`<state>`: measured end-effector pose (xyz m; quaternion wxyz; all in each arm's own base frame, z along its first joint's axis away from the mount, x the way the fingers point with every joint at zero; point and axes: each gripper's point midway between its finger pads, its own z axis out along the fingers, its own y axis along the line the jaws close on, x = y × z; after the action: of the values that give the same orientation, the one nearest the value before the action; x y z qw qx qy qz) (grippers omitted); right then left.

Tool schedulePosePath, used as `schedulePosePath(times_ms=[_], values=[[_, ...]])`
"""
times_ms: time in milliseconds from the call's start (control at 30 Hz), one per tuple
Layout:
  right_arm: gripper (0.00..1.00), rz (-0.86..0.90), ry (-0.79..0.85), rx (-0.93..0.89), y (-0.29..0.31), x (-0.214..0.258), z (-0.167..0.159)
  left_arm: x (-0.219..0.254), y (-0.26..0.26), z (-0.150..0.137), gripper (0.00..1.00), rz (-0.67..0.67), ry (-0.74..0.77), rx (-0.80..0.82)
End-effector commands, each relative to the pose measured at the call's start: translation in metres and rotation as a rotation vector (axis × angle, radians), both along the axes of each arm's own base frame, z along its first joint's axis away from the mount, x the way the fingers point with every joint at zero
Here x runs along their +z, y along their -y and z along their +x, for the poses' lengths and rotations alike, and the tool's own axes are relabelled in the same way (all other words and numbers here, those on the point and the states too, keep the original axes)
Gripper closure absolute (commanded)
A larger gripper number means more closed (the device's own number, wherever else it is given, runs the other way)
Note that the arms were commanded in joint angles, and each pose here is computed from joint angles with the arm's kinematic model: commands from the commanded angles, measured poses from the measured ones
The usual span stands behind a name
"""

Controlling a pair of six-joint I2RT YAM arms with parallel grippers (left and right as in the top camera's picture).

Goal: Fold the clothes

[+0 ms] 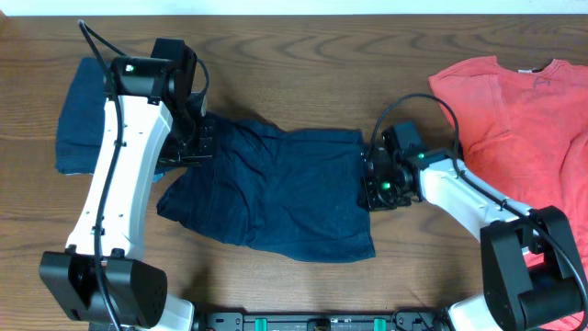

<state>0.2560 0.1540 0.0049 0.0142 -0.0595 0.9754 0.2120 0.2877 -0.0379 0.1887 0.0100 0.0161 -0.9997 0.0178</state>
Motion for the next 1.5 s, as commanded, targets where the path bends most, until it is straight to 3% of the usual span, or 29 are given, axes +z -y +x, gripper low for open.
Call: schedulePosePath(times_ms=[0, 233, 667, 933, 1333, 1467], values=[[0.89, -0.006, -0.047, -0.043, 0.002, -0.012, -0.016, 0.020, 0.015, 0.006, 0.94, -0.086, 0.058, -0.016], [0.91, -0.017, -0.083, -0.056, 0.008, -0.026, -0.034, 0.036, 0.046, 0.025, 0.94, -0.256, 0.132, 0.021], [0.92, -0.018, -0.084, -0.056, 0.008, -0.027, -0.034, -0.006, 0.141, 0.031, 0.94, -0.268, 0.058, -0.111], [0.91, -0.018, -0.083, -0.056, 0.008, -0.027, -0.034, -0.050, 0.196, 0.015, 0.94, -0.235, -0.057, -0.122], [0.91, -0.032, -0.078, -0.057, 0.010, -0.028, -0.033, -0.059, 0.252, -0.003, 0.94, -0.256, -0.009, -0.219], [0.91, -0.032, -0.078, -0.058, 0.010, -0.027, -0.033, -0.066, 0.256, -0.002, 0.87, -0.226, 0.019, -0.208]])
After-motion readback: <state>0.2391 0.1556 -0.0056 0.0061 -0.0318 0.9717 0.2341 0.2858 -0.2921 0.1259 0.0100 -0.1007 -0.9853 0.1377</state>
